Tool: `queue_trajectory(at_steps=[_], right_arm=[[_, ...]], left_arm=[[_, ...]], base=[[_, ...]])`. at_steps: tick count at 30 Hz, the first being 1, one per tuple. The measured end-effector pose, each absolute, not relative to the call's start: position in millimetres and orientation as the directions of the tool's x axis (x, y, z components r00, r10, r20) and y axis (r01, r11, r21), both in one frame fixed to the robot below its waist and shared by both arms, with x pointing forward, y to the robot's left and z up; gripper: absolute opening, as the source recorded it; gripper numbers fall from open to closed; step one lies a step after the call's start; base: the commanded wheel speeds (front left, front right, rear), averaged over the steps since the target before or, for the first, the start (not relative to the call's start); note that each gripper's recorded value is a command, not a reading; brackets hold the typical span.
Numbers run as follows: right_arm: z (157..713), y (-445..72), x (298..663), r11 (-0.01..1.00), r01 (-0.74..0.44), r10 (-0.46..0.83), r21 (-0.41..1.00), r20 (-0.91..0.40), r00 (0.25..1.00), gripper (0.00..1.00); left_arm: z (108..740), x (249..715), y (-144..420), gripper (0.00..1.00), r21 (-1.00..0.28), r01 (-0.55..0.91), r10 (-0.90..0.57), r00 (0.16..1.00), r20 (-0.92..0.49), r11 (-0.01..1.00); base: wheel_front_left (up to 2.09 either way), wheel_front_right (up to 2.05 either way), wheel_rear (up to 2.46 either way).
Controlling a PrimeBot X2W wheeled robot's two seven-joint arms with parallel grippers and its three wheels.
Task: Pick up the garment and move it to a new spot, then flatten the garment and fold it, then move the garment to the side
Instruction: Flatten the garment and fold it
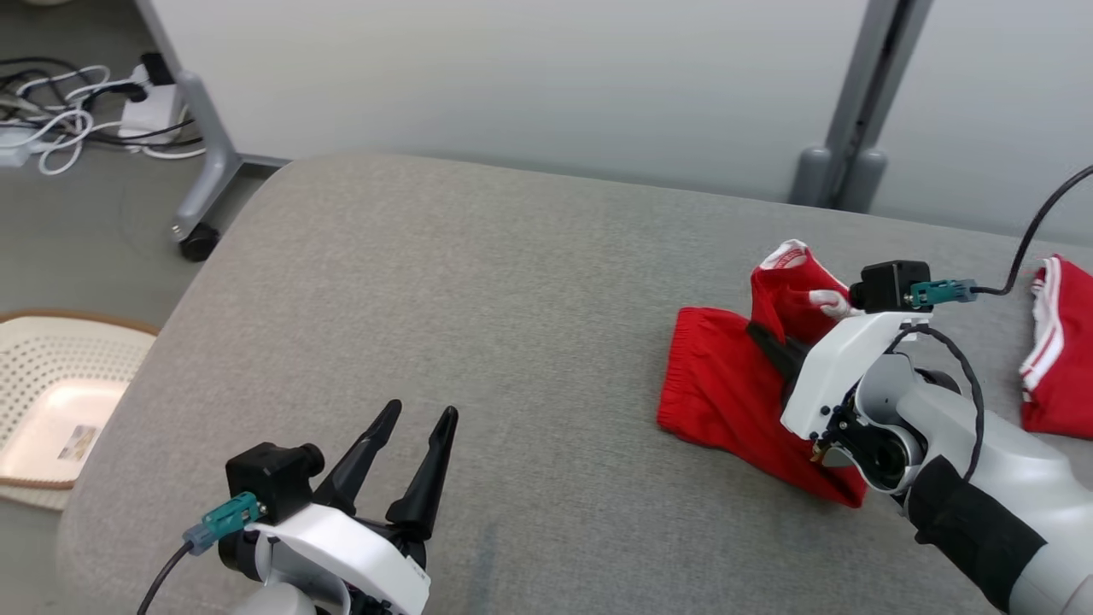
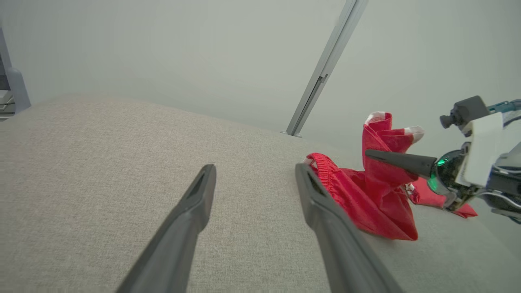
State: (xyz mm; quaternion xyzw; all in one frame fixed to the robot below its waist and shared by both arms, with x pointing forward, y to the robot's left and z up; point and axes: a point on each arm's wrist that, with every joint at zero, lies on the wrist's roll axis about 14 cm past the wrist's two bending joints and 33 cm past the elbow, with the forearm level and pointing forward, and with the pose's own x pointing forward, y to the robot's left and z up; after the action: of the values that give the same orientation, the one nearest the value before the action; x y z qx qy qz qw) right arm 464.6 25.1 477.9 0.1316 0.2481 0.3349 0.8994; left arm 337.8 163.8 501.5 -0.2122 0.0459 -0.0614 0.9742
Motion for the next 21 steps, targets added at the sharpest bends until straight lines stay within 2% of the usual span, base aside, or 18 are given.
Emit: queue_trajectory(at_steps=[5, 6, 7, 10, 12, 13, 14, 15, 21], right_arm=[[463.9, 41.2, 465.0, 0.739, -0.535, 0.673, 0.409, -0.406, 0.618, 0.0], [463.4, 45.3, 465.1, 0.734, -0.539, 0.678, 0.413, -0.407, 0.612, 0.04], [463.4, 48.8, 465.4, 0.73, -0.543, 0.683, 0.414, -0.406, 0.608, 0.17], [457.5, 55.2, 461.6, 0.723, -0.551, 0.691, 0.417, -0.426, 0.583, 0.24], [455.0, 57.9, 459.4, 0.72, -0.556, 0.694, 0.415, -0.434, 0.575, 0.35], [454.1, 59.7, 458.0, 0.717, -0.559, 0.697, 0.415, -0.438, 0.568, 0.46], [453.7, 62.1, 456.5, 0.714, -0.563, 0.7, 0.416, -0.44, 0.563, 0.77], [454.0, 64.3, 455.3, 0.71, -0.569, 0.704, 0.414, -0.439, 0.559, 1.0], [466.6, 73.1, 448.7, 0.683, -0.6, 0.73, 0.417, -0.403, 0.551, 1.0]], left_arm=[[496.9, 334.5, 174.2, 1.0, -0.421, 0.062, -0.103, 0.992, -0.077, 0.905], [495.7, 334.4, 175.3, 1.0, -0.422, 0.056, -0.099, 0.992, -0.08, 0.905], [494.1, 334.2, 176.2, 1.0, -0.423, 0.05, -0.095, 0.992, -0.085, 0.905], [490.8, 334.3, 176.5, 1.0, -0.427, 0.045, -0.093, 0.991, -0.092, 0.903], [488.5, 334.9, 176.0, 1.0, -0.429, 0.042, -0.093, 0.991, -0.099, 0.902], [487.8, 335.5, 175.6, 1.0, -0.429, 0.042, -0.095, 0.99, -0.101, 0.902], [487.3, 336.2, 174.8, 1.0, -0.43, 0.045, -0.098, 0.99, -0.102, 0.902], [486.9, 336.9, 174.3, 1.0, -0.43, 0.046, -0.1, 0.99, -0.103, 0.902], [488.8, 340.8, 170.5, 1.0, -0.425, 0.067, -0.119, 0.988, -0.097, 0.903]], base=[[0.0, 0.0, 0.0], [0.0, 0.0, 0.0], [0.0, 0.0, 0.0], [0.0, 0.0, 0.0], [0.0, 0.0, 0.0], [0.0, 0.0, 0.0], [0.0, 0.0, 0.0], [0.0, 0.0, 0.0], [0.0, 0.0, 0.0]])
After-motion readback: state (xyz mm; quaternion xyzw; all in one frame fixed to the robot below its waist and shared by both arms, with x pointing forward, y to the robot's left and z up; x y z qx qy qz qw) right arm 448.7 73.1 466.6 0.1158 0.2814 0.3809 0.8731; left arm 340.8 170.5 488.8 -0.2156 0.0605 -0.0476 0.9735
